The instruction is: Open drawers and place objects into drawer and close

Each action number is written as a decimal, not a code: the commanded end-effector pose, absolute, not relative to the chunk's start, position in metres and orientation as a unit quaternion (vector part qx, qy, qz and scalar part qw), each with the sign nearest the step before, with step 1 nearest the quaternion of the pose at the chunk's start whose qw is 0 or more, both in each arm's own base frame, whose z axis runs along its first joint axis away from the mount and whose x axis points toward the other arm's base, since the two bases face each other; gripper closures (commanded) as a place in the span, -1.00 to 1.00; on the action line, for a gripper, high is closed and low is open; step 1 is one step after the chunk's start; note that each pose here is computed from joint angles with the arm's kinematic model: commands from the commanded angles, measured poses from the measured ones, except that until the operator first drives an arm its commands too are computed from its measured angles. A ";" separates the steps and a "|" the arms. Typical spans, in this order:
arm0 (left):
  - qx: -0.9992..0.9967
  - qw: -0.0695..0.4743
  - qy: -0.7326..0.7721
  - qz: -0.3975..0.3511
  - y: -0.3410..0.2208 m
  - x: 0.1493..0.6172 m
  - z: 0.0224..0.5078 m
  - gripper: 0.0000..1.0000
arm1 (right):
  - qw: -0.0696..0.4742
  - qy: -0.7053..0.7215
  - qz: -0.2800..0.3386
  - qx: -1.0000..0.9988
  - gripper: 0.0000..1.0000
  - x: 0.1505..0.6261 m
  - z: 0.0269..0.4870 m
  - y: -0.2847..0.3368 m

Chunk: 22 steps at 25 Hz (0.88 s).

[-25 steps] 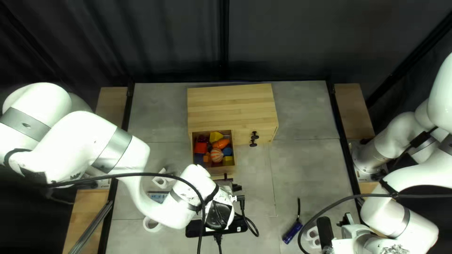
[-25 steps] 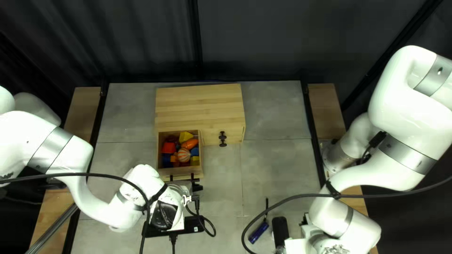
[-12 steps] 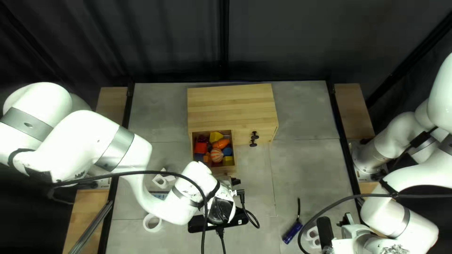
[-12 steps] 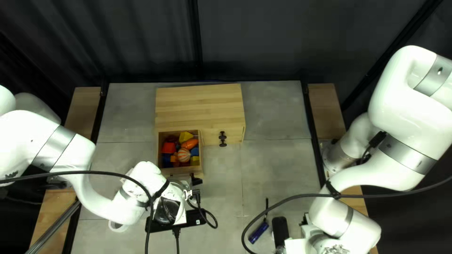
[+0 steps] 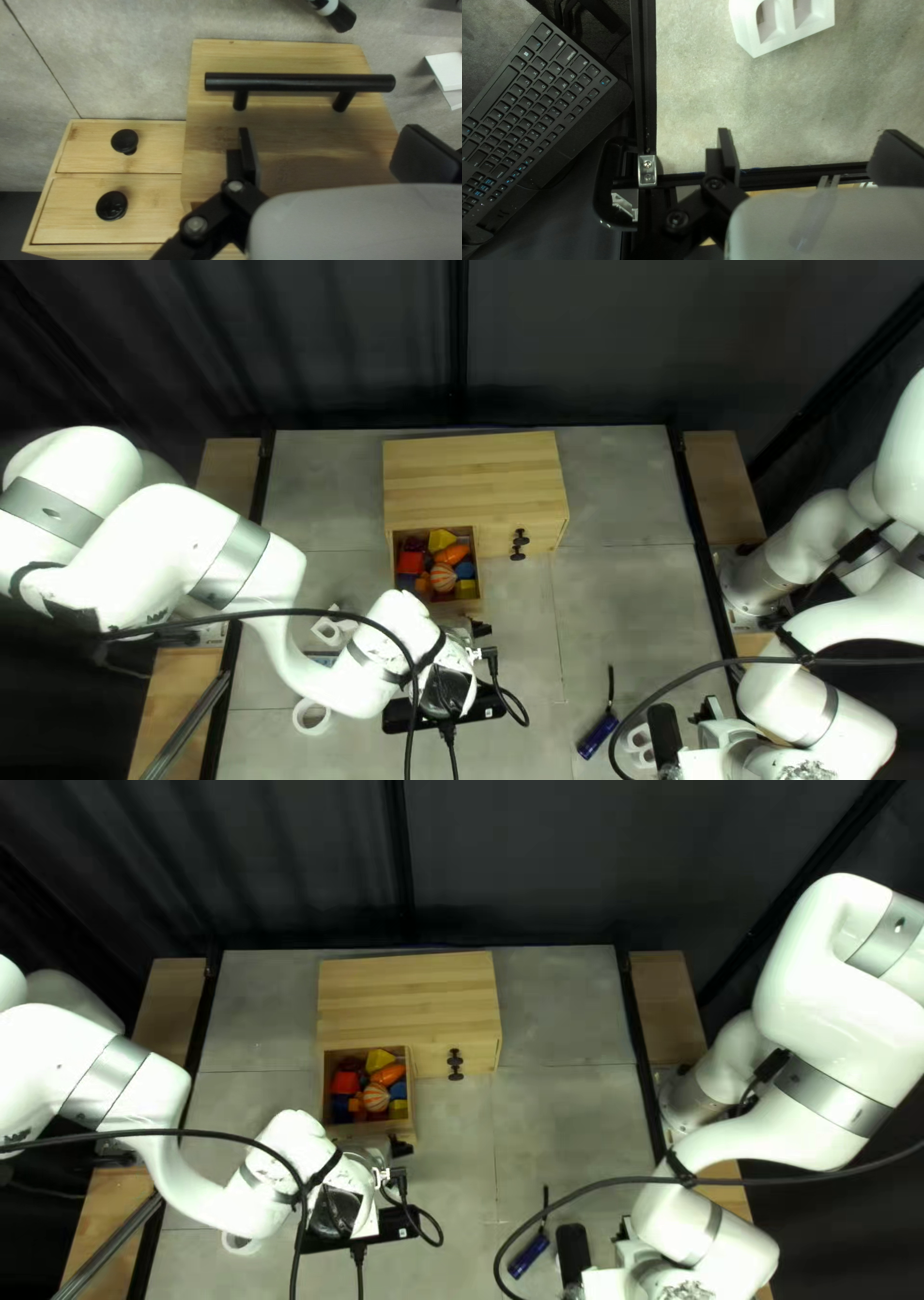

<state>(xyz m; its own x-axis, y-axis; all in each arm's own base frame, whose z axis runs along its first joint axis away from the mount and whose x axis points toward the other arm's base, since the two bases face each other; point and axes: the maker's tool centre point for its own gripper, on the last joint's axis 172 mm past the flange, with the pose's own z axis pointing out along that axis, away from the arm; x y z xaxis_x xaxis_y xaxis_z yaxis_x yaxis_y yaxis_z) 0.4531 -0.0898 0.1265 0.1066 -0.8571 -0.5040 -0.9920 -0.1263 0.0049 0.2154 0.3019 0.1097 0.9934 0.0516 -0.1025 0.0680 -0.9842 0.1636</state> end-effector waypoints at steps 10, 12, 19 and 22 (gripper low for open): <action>-0.722 0.177 0.638 0.201 -0.085 0.455 0.126 -1.00 | 0.084 0.030 -0.049 0.995 -1.00 0.215 0.110 0.302; -0.723 0.177 0.637 0.202 -0.084 0.454 0.126 -1.00 | 0.084 0.030 -0.049 0.995 -1.00 0.215 0.110 0.302; -0.726 0.175 0.633 0.205 -0.075 0.453 0.128 -1.00 | 0.084 0.030 -0.049 0.995 -1.00 0.215 0.110 0.302; -0.727 0.174 0.632 0.206 -0.074 0.452 0.128 -1.00 | 0.084 0.030 -0.049 0.995 -1.00 0.215 0.110 0.302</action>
<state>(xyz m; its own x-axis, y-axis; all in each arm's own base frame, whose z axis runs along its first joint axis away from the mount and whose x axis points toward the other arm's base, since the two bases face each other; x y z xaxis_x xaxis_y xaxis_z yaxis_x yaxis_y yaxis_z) 0.4528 -0.0746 0.1281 0.1159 -0.8465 -0.5196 -0.9903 -0.1390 0.0057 0.2154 0.3019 0.1097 0.9934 0.0516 -0.1025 0.0680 -0.9842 0.1636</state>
